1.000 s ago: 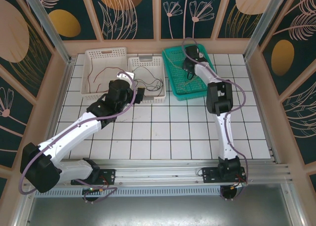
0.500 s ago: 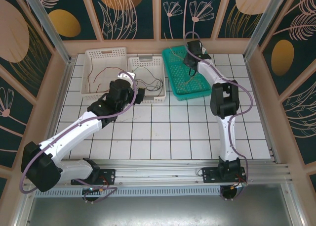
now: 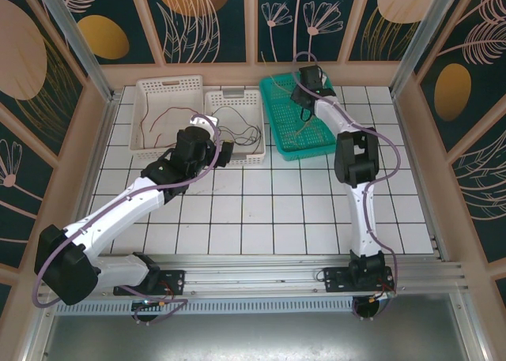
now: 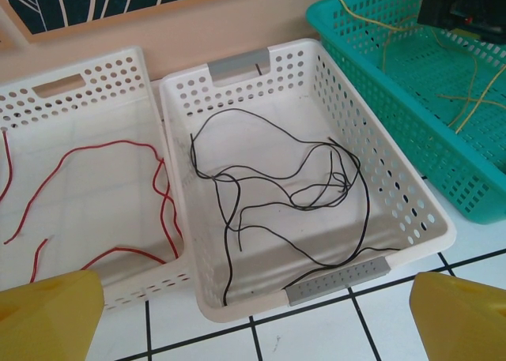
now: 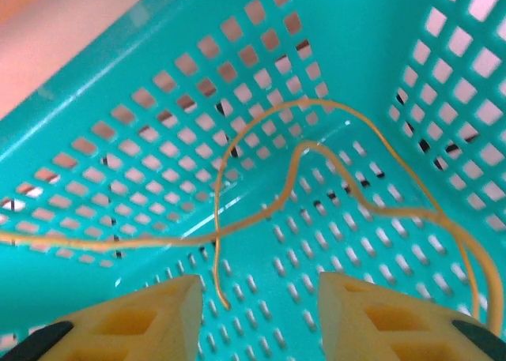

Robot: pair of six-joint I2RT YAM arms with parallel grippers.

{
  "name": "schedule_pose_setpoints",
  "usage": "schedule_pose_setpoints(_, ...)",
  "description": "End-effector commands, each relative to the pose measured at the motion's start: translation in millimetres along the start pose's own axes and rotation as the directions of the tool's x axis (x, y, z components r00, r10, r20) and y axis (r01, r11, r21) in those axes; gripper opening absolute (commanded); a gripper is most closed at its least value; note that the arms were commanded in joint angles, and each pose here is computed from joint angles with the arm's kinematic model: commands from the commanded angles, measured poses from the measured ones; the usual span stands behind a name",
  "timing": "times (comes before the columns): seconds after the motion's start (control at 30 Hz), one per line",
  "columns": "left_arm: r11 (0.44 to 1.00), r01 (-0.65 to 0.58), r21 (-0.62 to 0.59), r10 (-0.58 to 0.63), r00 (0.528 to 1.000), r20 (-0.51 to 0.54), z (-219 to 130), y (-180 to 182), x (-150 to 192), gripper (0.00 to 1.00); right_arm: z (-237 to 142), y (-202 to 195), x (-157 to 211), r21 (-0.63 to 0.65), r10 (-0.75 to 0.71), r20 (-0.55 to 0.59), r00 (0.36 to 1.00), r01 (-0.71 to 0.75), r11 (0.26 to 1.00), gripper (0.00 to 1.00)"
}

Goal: Untangle the cables

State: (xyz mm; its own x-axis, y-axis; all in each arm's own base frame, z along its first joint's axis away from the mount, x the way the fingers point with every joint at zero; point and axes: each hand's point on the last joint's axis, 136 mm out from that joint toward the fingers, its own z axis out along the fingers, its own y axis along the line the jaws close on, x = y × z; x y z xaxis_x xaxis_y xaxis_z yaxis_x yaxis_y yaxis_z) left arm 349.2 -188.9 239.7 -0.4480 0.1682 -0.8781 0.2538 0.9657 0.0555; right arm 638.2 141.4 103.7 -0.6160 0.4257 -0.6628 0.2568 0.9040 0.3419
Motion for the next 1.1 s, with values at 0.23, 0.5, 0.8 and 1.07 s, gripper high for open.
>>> schedule_pose_setpoints(0.23,1.000,0.010,0.021,-0.010,1.000,-0.007,1.3,-4.2,-6.3,0.98,1.5,-52.2,54.4,0.132,0.002,-0.091,0.996,0.010,0.991,0.39)
schedule_pose_setpoints(0.5,1.000,0.007,0.025,-0.006,1.000,-0.018,3.4,-5.6,-4.3,0.99,-56.8,-43.3,37.2,0.120,-0.046,-0.002,0.999,0.046,0.992,0.39)
schedule_pose_setpoints(0.8,0.999,0.003,0.033,-0.001,0.999,-0.032,5.9,-8.1,-1.6,0.99,-95.7,-26.4,29.2,0.026,-0.057,0.011,0.998,0.057,0.998,0.40)
schedule_pose_setpoints(1.07,0.999,-0.004,0.037,0.005,0.999,-0.046,8.8,-9.9,1.3,0.99,-106.5,-8.4,-14.6,-0.001,-0.104,0.096,0.990,0.104,0.995,0.41)
